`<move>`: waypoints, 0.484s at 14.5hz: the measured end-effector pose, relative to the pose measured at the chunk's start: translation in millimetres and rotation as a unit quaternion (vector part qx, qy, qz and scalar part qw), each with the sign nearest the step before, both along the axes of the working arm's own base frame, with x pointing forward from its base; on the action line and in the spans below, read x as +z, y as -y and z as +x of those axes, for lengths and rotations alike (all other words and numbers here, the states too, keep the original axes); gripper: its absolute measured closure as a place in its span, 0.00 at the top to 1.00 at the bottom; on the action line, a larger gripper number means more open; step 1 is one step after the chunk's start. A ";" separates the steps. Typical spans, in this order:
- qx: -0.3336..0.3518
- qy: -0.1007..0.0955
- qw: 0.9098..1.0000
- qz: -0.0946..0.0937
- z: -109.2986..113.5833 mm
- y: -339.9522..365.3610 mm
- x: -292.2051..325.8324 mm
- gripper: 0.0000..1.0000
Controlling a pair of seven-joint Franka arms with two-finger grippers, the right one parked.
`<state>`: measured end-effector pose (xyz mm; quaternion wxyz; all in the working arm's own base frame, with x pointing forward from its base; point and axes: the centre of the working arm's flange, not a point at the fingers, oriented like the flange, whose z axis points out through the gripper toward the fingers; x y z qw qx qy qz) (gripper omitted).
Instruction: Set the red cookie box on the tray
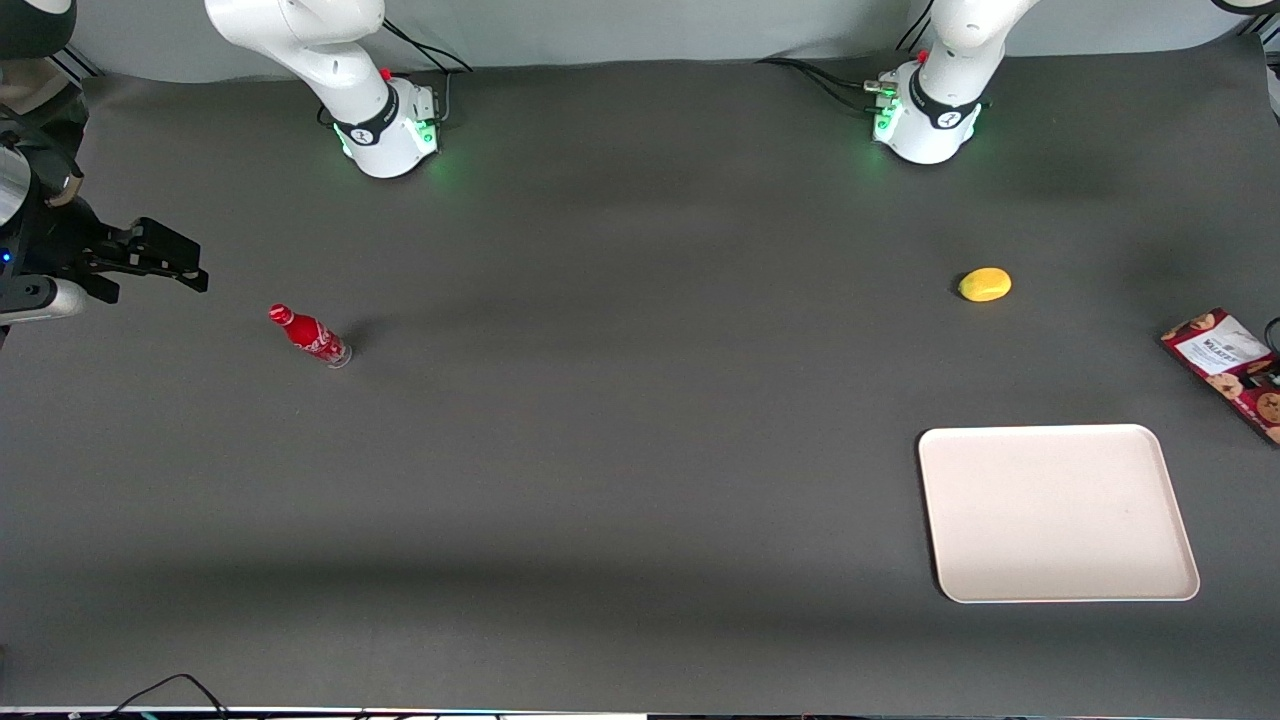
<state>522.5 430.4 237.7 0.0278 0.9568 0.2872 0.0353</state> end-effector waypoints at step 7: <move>-0.040 0.003 0.999 0.001 25.5 29.4 221.3 0.08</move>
